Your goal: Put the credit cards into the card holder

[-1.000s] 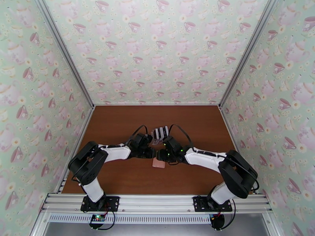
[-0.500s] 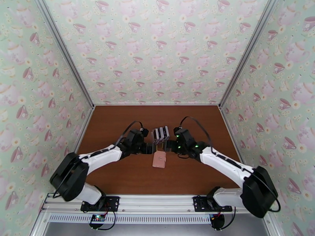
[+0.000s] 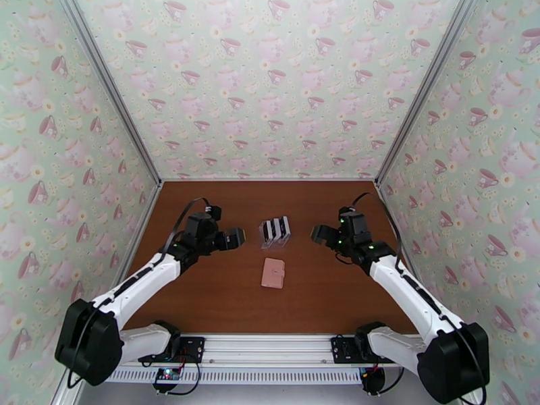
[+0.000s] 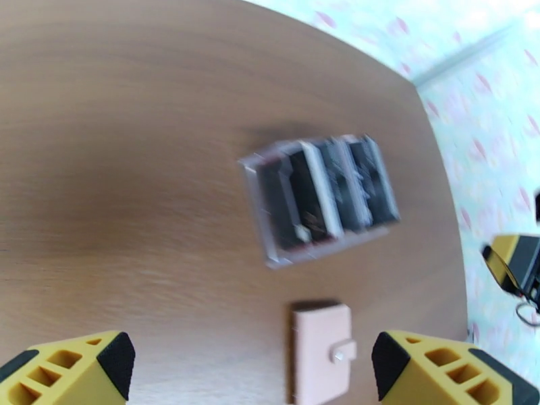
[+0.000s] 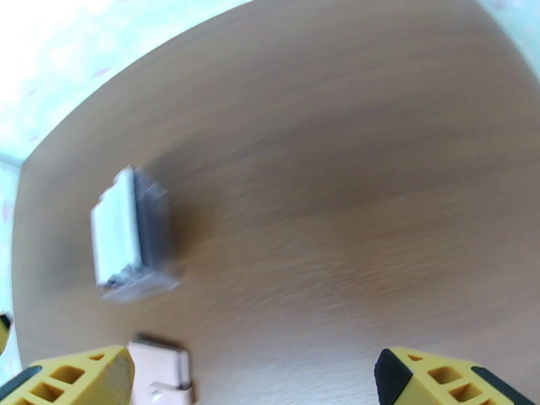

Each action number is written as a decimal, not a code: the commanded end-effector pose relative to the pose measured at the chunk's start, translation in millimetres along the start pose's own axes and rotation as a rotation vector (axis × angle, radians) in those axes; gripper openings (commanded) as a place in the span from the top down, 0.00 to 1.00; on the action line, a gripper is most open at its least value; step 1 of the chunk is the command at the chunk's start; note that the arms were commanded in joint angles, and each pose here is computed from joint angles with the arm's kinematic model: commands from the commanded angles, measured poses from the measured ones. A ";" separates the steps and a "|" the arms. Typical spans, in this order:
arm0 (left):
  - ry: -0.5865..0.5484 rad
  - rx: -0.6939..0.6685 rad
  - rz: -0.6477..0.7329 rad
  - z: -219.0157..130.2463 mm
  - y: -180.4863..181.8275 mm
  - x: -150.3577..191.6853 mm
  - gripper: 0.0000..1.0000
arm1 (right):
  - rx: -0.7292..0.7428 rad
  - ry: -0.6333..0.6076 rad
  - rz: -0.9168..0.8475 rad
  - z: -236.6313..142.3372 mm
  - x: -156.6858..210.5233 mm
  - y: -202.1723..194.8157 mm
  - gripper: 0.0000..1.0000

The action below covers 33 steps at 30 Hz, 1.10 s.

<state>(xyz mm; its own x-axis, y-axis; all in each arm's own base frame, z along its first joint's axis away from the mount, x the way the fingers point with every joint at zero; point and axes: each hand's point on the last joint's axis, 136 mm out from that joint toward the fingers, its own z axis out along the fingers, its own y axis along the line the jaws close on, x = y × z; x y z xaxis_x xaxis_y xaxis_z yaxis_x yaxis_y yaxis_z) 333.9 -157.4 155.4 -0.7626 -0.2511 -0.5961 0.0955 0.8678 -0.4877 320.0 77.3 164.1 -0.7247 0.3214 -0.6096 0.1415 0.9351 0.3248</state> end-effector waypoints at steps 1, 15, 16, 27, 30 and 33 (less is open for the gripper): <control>-0.062 -0.091 -0.027 -7.0 23.1 -9.2 0.00 | 0.064 -0.076 -0.004 -11.3 -21.9 -19.6 0.00; -0.351 -0.295 0.092 -44.8 66.6 -62.2 0.00 | 0.102 -0.328 -0.049 -12.6 -57.0 -53.0 0.00; -0.360 -0.296 0.140 -44.7 65.7 -64.9 0.00 | 0.103 -0.360 -0.067 -14.6 -58.9 -53.8 0.00; -0.501 -0.324 0.315 -48.6 86.6 -72.9 0.00 | 0.180 -0.479 -0.225 6.6 -60.0 -70.4 0.00; -0.541 -0.292 0.324 -51.0 92.3 -72.3 0.00 | 0.188 -0.487 -0.254 12.8 -61.8 -70.8 0.00; -0.587 -0.275 0.314 -55.1 102.7 -74.4 0.00 | 0.184 -0.511 -0.273 15.4 -64.8 -69.5 0.00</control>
<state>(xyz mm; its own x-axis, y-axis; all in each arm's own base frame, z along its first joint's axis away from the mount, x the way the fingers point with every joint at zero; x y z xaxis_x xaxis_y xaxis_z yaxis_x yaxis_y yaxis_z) 360.9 -26.8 163.4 -0.3558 -0.1023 -0.9290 -0.0206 0.9946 -0.1016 358.9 -1.1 153.9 -0.4211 0.1022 -0.9013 0.1401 0.9890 0.0467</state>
